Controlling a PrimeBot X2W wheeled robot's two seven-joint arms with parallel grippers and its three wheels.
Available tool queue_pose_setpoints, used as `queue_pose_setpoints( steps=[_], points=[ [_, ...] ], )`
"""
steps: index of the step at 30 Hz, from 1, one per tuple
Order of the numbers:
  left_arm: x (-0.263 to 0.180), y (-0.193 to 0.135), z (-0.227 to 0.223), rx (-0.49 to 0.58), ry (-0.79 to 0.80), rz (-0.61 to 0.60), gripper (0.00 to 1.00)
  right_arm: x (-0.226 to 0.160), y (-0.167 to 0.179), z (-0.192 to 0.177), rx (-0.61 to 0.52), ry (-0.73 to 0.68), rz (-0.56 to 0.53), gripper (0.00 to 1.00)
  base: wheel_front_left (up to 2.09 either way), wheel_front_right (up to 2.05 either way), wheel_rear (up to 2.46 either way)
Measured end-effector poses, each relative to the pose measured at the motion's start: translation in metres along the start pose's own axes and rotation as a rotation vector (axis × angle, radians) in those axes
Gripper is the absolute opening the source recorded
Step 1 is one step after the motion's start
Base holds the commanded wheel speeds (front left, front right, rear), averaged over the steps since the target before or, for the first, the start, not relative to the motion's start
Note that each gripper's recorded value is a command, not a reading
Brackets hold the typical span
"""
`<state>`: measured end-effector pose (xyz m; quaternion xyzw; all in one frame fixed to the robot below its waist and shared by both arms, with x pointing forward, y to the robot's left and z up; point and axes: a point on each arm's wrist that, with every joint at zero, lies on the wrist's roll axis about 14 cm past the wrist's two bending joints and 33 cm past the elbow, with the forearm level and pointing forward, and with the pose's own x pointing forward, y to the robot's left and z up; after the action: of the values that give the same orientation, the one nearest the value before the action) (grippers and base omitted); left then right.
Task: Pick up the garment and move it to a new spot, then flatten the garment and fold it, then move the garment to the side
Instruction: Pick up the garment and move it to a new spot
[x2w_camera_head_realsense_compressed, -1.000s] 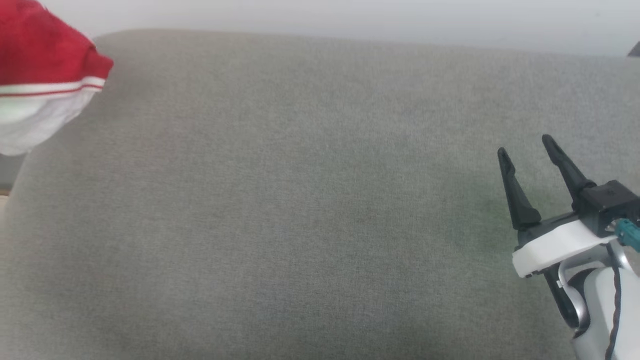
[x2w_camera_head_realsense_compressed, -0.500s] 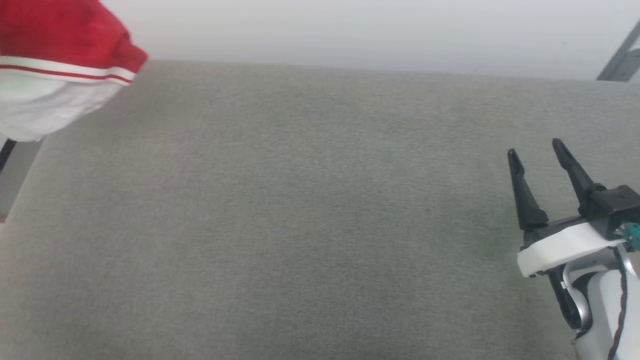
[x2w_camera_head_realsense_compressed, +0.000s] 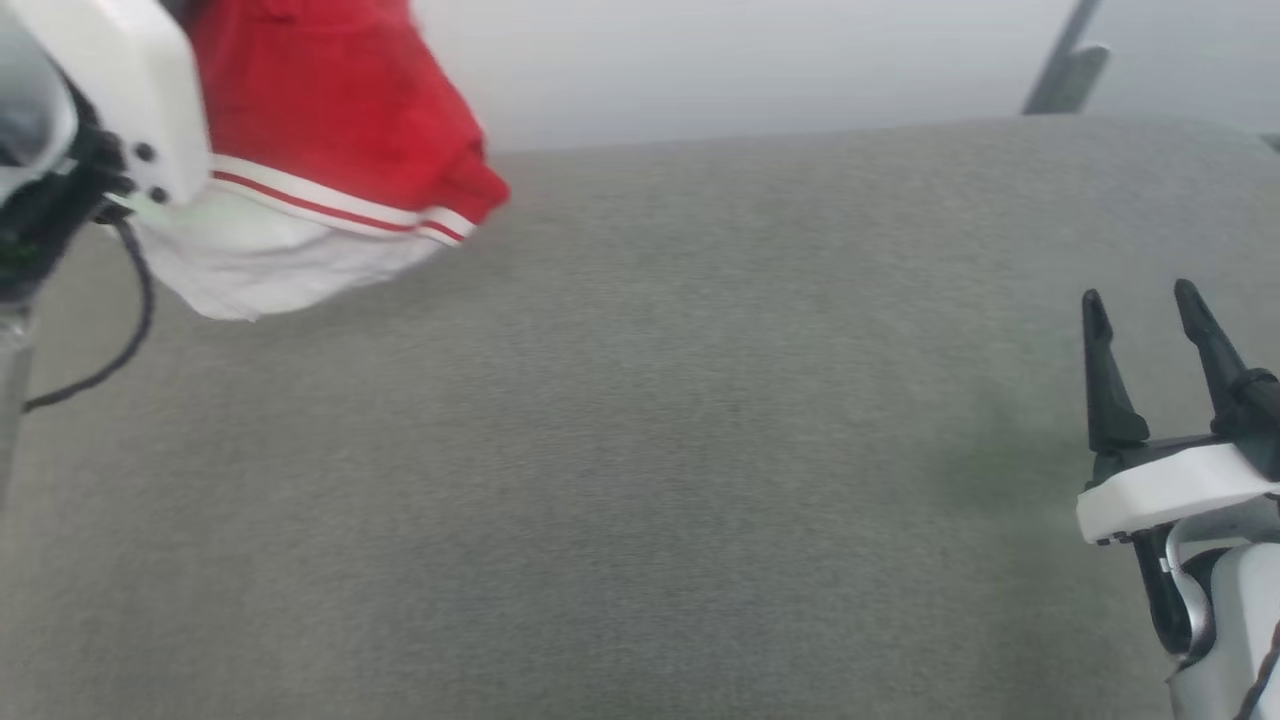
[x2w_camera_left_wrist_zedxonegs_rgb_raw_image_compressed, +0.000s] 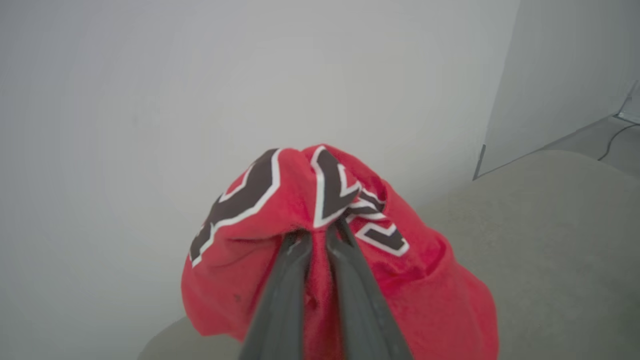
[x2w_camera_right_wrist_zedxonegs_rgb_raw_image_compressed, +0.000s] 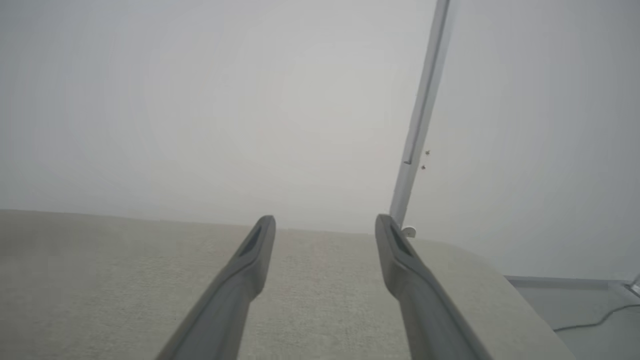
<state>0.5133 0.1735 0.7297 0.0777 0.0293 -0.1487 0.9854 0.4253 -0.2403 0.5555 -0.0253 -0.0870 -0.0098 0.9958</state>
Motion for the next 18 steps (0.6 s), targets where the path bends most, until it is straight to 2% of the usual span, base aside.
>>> queue_pose_setpoints(
  steps=[10, 12, 13, 15, 16, 18],
  points=[
    [0.039, -0.115, -0.024, -0.018, 0.076, -0.298, 0.0, -0.033, -0.057, -0.014, -0.019, 0.044, -0.184, 1.0, 0.0, 0.0, 0.0],
    [0.042, -0.137, -0.04, -0.023, 0.119, -0.351, 0.0, -0.038, -0.062, -0.018, -0.019, 0.056, -0.205, 1.0, 0.0, 0.0, 0.0],
    [0.042, -0.16, -0.058, -0.034, 0.167, -0.403, 0.0, -0.042, -0.065, -0.022, -0.017, 0.071, -0.22, 1.0, 0.0, 0.0, 0.0],
    [0.042, -0.17, -0.068, -0.045, 0.194, -0.425, 0.0, -0.043, -0.066, -0.024, -0.019, 0.075, -0.226, 1.0, 0.0, 0.0, 0.0],
    [0.039, -0.187, -0.091, -0.047, 0.261, -0.467, 0.0, -0.045, -0.068, -0.026, -0.02, 0.078, -0.234, 1.0, 0.0, 0.0, 0.0],
    [0.034, -0.201, -0.118, -0.055, 0.334, -0.494, 0.0, -0.048, -0.069, -0.03, -0.014, 0.091, -0.242, 1.0, 0.0, 0.0, 0.0]
  ],
)
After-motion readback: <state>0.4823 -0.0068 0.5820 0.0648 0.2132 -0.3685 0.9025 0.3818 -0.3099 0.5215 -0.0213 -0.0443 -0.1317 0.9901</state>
